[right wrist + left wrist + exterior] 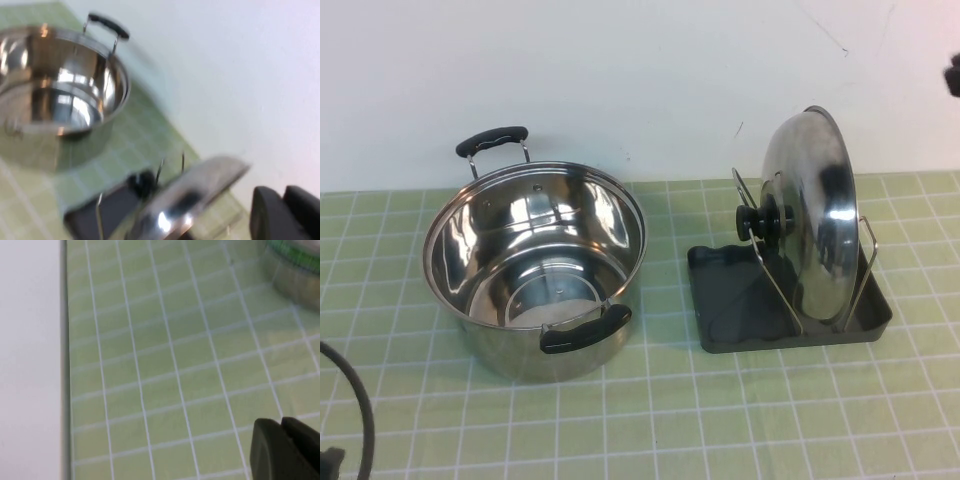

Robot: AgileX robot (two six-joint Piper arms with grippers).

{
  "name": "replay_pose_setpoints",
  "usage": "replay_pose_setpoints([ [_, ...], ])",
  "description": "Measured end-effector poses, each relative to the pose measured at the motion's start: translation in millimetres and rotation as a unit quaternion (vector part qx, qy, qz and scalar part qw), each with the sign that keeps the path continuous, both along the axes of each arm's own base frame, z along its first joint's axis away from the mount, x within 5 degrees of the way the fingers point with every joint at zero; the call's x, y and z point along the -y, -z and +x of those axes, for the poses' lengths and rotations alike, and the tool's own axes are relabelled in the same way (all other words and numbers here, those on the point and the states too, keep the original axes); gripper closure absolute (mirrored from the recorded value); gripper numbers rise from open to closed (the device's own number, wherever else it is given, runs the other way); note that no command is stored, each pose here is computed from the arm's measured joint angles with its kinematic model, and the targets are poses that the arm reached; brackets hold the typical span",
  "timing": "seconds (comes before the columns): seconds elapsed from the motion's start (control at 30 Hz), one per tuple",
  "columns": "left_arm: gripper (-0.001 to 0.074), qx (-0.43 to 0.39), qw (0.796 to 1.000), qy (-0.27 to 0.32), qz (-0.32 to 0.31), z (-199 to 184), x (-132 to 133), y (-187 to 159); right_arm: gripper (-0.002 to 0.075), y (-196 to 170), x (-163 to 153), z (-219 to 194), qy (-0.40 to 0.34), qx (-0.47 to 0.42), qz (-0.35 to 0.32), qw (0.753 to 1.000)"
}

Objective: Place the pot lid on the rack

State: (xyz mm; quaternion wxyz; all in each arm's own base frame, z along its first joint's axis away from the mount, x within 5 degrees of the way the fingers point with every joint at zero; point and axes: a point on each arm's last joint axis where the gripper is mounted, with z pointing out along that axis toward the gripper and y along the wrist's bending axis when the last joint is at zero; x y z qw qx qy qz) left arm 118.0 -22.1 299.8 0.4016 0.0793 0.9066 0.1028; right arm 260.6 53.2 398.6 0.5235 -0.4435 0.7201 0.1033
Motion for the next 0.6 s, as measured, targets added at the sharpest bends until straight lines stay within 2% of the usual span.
replay_pose_setpoints([
  [0.13,0.0736,-0.01,0.999,-0.013,-0.033,-5,0,1,0.0715,-5,10,-25,0.031,-0.025,-0.071,0.997],
  [0.3,0.0736,0.055,0.992,0.003,-0.11,-13,0,-7,0.0724,-13,31,-53,0.134,-0.046,-0.152,0.978],
  [0.43,0.0736,0.106,0.981,0.027,-0.159,-26,-4,-7,0.0726,-13,41,-75,0.197,-0.043,-0.162,0.966],
  [0.6,0.0736,0.163,0.959,0.076,-0.221,-43,-5,9,0.0726,12,39,-100,0.199,-0.028,-0.145,0.969],
])
